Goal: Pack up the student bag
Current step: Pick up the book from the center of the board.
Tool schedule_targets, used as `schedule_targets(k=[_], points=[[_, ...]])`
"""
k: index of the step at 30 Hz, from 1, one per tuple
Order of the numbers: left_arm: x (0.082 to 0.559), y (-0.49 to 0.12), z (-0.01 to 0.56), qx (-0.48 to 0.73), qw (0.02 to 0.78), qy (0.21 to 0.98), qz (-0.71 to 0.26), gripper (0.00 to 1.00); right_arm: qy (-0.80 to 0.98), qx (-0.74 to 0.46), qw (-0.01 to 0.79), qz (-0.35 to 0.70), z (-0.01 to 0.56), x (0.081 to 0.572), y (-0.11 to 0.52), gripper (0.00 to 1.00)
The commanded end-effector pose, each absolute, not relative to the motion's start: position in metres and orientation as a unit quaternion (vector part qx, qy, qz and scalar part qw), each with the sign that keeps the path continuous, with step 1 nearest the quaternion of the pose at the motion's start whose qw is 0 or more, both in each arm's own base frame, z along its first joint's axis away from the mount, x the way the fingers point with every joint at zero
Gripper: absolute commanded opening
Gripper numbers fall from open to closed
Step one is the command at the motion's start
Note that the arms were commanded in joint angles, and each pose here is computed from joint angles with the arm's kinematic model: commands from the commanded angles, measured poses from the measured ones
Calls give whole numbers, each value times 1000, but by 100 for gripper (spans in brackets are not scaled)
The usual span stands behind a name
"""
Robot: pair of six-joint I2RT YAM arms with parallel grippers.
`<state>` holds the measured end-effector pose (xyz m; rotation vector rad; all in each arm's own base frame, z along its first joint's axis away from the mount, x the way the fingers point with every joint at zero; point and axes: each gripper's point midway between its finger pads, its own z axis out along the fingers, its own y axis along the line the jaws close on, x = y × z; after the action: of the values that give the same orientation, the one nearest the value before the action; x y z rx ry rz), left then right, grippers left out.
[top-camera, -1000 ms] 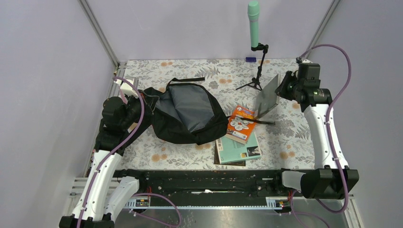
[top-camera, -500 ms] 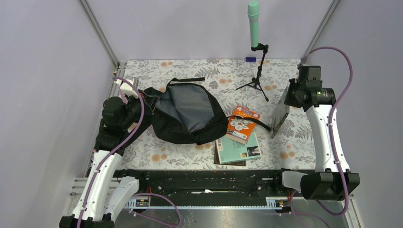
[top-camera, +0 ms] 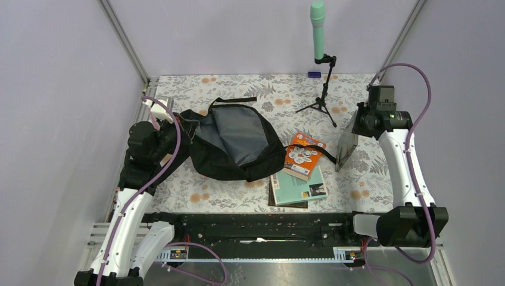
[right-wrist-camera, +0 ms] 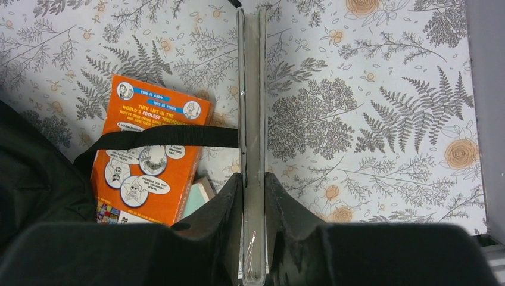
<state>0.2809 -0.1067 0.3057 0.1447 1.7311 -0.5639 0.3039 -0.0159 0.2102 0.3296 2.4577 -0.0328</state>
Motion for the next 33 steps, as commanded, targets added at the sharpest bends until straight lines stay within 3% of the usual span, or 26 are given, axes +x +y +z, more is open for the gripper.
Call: schedule_targets(k=[1, 7, 10, 12, 16, 19, 27, 33], points=[[279, -111, 341, 81, 651, 709, -257, 0, 945, 122, 302, -23, 188, 307, -15, 24], [279, -110, 340, 80, 650, 711, -256, 0, 947, 124, 294, -23, 178, 311, -14, 38], [279, -111, 340, 81, 651, 710, -256, 0, 949, 123, 288, -27, 173, 313, -14, 40], [279, -111, 340, 81, 650, 711, -257, 0, 949, 123, 288, -28, 172, 314, -14, 34], [279, -111, 340, 81, 649, 711, -257, 0, 944, 129, 303, -35, 181, 316, -17, 10], [278, -113, 341, 87, 650, 709, -261, 0, 939, 122, 319, -37, 192, 317, -12, 0], [251, -142, 358, 177, 657, 657, -326, 0, 902, 73, 425, -16, 271, 303, 19, 0], [232, -160, 361, 234, 644, 629, -368, 0, 846, -34, 510, 150, 339, 271, 104, 0]])
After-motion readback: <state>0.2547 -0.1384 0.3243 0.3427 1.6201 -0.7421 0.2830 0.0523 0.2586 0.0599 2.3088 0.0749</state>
